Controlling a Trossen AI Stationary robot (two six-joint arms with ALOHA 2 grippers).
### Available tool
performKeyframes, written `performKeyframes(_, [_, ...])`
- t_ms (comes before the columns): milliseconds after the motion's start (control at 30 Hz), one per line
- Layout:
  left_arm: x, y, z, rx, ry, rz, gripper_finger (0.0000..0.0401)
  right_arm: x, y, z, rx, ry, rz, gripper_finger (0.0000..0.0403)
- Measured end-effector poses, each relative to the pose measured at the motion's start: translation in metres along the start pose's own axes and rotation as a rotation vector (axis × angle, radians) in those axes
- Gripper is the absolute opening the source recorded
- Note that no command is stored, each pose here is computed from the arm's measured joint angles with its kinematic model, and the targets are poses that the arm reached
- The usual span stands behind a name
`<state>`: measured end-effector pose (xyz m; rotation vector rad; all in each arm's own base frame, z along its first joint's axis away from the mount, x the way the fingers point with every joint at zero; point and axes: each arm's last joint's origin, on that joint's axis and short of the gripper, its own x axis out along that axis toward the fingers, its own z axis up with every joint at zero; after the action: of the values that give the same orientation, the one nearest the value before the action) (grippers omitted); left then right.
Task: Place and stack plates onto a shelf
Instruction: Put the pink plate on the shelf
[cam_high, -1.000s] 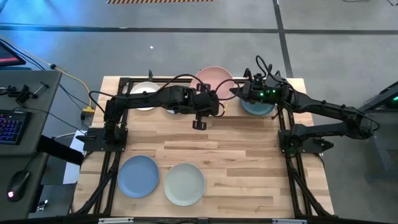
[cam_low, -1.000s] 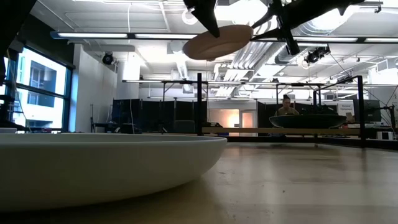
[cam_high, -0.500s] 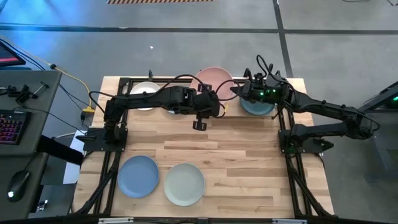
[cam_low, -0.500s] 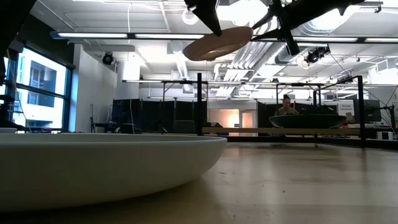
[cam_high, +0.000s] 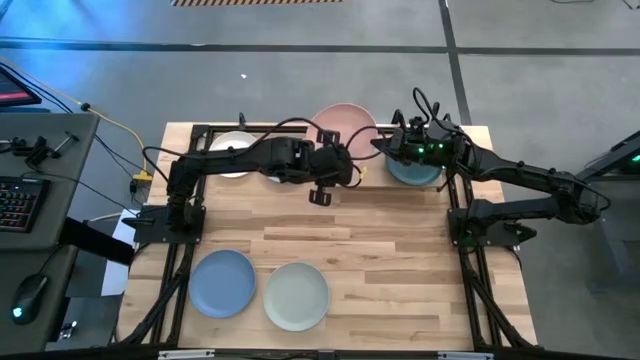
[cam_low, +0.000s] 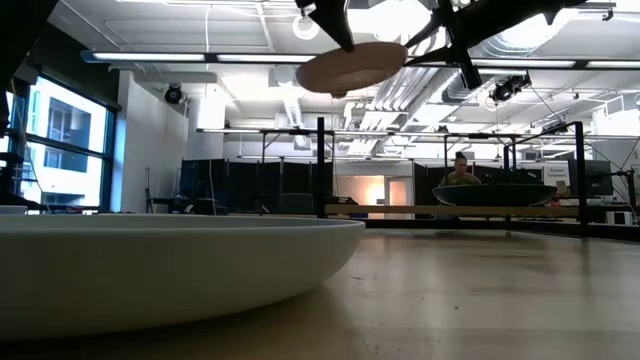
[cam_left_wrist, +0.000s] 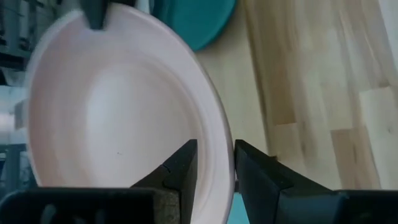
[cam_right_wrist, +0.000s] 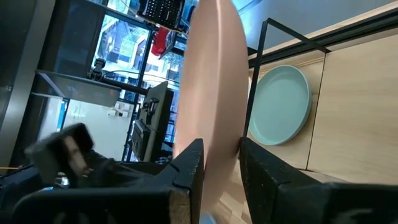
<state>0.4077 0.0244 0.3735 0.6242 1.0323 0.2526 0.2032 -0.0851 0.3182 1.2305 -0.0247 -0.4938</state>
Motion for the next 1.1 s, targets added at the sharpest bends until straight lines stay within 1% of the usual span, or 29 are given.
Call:
performKeyframes(233, [-0.019,0.016,0.005,-0.038,-0.064,0.046,0.0097,0.0,0.0,0.0,0.0,-0.007,-0.002,0.0072])
performKeyframes(367, [-0.022,0.019,0.006,-0.052,-0.078,0.045,0.0097,0.0,0.0,0.0,0.0,-0.006,-0.004,0.0069])
performKeyframes(500, [-0.024,0.02,0.004,-0.042,-0.057,0.07,0.0097,0.0,0.0,0.0,0.0,-0.01,-0.004,0.005])
performKeyframes(667, [-0.032,0.024,-0.003,-0.064,-0.046,0.064,0.0097,0.0,0.0,0.0,-0.008,-0.017,-0.007,0.0017])
performKeyframes(733, [-0.04,0.027,-0.006,-0.1,-0.059,0.056,0.0097,0.0,0.0,0.001,-0.01,-0.02,-0.008,0.0007])
performKeyframes(800, [-0.045,0.032,-0.014,-0.135,-0.043,0.021,0.0097,0.0,0.0,0.002,-0.015,-0.028,-0.009,0.0003])
performKeyframes(933, [-0.063,0.049,-0.033,-0.277,-0.052,-0.022,0.0097,0.0,-0.001,0.004,-0.025,-0.042,-0.015,0.0002])
performKeyframes(1100, [-0.101,0.071,-0.058,-0.432,-0.106,0.011,0.0097,-0.001,-0.004,0.012,-0.044,-0.077,-0.032,0.0001])
